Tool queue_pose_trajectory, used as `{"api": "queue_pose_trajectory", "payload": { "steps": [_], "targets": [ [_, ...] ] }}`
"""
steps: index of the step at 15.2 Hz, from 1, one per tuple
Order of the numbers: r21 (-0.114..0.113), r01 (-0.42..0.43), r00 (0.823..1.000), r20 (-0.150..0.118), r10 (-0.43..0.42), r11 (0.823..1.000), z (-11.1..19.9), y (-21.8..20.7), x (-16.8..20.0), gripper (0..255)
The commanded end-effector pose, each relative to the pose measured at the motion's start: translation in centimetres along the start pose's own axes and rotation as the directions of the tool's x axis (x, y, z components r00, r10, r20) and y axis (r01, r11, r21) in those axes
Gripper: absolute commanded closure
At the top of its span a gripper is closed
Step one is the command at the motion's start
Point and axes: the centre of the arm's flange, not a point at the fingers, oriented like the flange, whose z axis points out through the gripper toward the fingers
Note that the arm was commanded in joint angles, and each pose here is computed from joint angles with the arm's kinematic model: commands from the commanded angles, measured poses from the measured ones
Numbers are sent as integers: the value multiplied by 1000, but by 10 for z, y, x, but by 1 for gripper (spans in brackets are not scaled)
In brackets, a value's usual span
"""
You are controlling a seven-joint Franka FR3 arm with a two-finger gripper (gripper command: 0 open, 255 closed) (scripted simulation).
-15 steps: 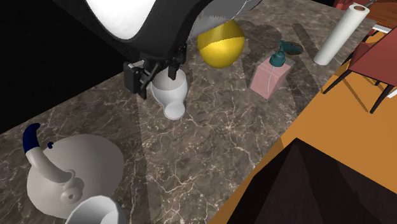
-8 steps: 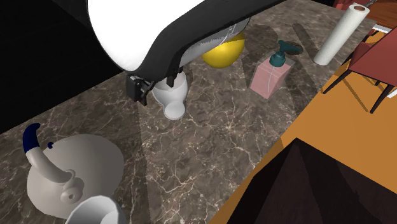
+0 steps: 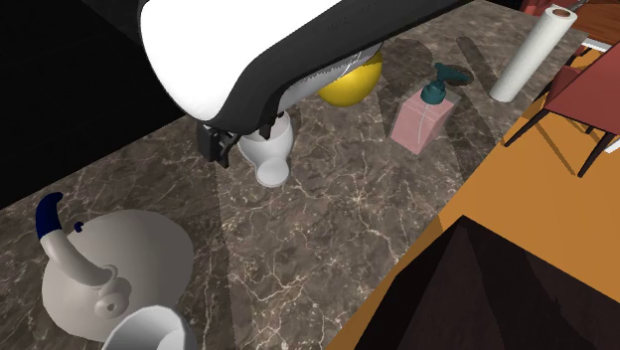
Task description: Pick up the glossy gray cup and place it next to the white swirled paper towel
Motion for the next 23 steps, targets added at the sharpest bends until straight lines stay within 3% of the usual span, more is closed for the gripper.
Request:
{"api": "queue_pose_trajectory", "payload": {
  "steps": [1,10,23],
  "targets": [
    [0,0,1000,0,0,1000,0,0,0,255],
    [0,0,1000,0,0,1000,0,0,0,255],
    [0,0,1000,0,0,1000,-67,-7,14,255]
  ]
}}
